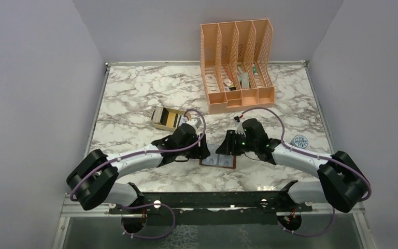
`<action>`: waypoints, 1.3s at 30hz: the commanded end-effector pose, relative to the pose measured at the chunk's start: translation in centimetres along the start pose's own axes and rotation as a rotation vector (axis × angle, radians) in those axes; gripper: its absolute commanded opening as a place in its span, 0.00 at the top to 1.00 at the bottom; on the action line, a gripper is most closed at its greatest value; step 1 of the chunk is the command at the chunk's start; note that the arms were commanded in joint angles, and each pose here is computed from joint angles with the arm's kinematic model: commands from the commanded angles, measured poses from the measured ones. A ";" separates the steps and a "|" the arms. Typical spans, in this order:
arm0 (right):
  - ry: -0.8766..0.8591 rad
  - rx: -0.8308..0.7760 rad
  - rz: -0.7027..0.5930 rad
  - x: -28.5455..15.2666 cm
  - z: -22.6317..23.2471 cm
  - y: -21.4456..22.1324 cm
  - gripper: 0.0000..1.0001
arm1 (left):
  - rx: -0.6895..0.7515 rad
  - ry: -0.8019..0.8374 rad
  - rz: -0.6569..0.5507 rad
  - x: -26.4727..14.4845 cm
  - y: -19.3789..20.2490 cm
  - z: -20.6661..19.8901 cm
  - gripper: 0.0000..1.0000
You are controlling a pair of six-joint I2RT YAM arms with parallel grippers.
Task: Put the credit cards into the card holder
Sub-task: Insert the credit card into the card holder, then pick up the credit card from the storage box.
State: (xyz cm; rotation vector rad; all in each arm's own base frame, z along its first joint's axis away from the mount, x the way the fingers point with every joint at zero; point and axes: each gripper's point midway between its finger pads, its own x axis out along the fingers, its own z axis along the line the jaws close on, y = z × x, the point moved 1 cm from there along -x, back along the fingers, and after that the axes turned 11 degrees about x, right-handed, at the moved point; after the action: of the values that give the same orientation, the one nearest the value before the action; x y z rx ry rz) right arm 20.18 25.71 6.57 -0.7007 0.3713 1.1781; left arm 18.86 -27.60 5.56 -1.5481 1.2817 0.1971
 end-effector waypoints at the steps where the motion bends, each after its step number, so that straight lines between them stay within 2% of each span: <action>1: 0.020 -0.073 -0.070 -2.0 1.2 -1.4 0.60 | 0.135 -0.157 -0.085 -2.9 -4.6 1.1 0.34; 9: 0.006 -0.129 -0.143 -4.8 2.5 -2.2 0.60 | 0.345 -0.438 -0.154 -7.8 -13.4 5.1 0.36; 13: -0.015 -0.147 -0.172 -5.8 3.1 -2.4 0.60 | 0.365 -0.560 -0.146 -9.3 -16.6 9.0 0.41; 17: -0.043 -0.152 -0.175 -6.2 3.6 -2.3 0.60 | 0.377 -0.667 -0.091 -9.8 -18.1 13.0 0.41; 21: -0.055 -0.149 -0.161 -6.0 3.5 -1.9 0.60 | 0.371 -0.737 -0.018 -9.3 -18.4 16.8 0.40; 25: -0.052 -0.154 -0.158 -5.9 3.4 -1.9 0.60 | 0.366 -0.719 0.027 -8.2 -18.6 18.4 0.41; 29: -0.050 -0.157 -0.160 -6.0 3.4 -2.0 0.60 | 0.387 -0.772 0.095 -7.4 -18.2 20.4 0.41; 39: -0.048 -0.151 -0.159 -5.7 3.4 -2.0 0.60 | 0.402 -0.780 0.218 -4.9 -16.2 22.8 0.46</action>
State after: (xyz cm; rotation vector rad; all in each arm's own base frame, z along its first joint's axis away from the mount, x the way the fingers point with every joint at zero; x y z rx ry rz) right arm 19.54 23.29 12.99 -0.8031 0.2003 1.0775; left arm 39.67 -10.19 9.11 -0.8957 0.8002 0.5518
